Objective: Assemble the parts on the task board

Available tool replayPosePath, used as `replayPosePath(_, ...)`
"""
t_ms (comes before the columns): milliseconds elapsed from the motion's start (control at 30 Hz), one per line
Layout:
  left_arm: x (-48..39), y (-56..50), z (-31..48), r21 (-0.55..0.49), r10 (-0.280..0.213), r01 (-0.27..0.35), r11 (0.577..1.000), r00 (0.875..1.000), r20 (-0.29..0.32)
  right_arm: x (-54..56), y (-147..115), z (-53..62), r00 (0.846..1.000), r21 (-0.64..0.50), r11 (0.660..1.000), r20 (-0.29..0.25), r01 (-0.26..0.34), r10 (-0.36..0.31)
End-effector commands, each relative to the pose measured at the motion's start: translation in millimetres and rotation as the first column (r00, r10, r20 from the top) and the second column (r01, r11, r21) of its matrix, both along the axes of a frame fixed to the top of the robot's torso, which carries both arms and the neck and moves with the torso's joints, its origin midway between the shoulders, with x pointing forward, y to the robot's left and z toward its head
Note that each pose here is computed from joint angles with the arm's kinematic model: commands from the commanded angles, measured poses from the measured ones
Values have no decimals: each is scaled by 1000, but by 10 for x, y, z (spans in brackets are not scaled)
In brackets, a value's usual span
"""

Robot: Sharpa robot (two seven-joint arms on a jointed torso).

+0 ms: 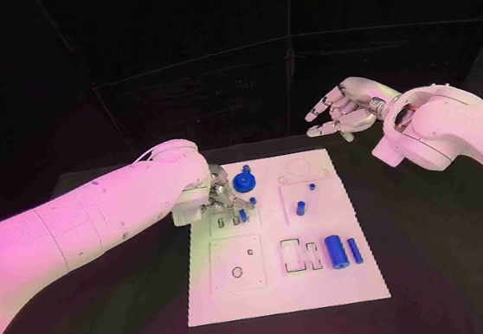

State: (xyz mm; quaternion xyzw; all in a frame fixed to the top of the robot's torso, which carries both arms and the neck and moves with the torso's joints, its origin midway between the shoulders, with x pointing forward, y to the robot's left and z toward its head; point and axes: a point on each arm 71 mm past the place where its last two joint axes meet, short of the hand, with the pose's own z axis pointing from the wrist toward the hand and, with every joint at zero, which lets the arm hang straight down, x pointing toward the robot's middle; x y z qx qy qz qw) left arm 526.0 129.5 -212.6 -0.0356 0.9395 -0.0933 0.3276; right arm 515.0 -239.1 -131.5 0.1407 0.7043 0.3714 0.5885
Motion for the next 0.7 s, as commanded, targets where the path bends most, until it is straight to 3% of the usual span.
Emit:
replayPosePath(33, 6, -11, 11, 5, -7, 7, 1000, 1000, 4, 7, 14, 8, 1000, -3, 1000, -5, -6, 6)
replayPosePath(700, 29, -63, 0, 8, -19, 19, 1000, 1000, -5, 14, 30, 2, 1000, -5, 1000, -10, -7, 7)
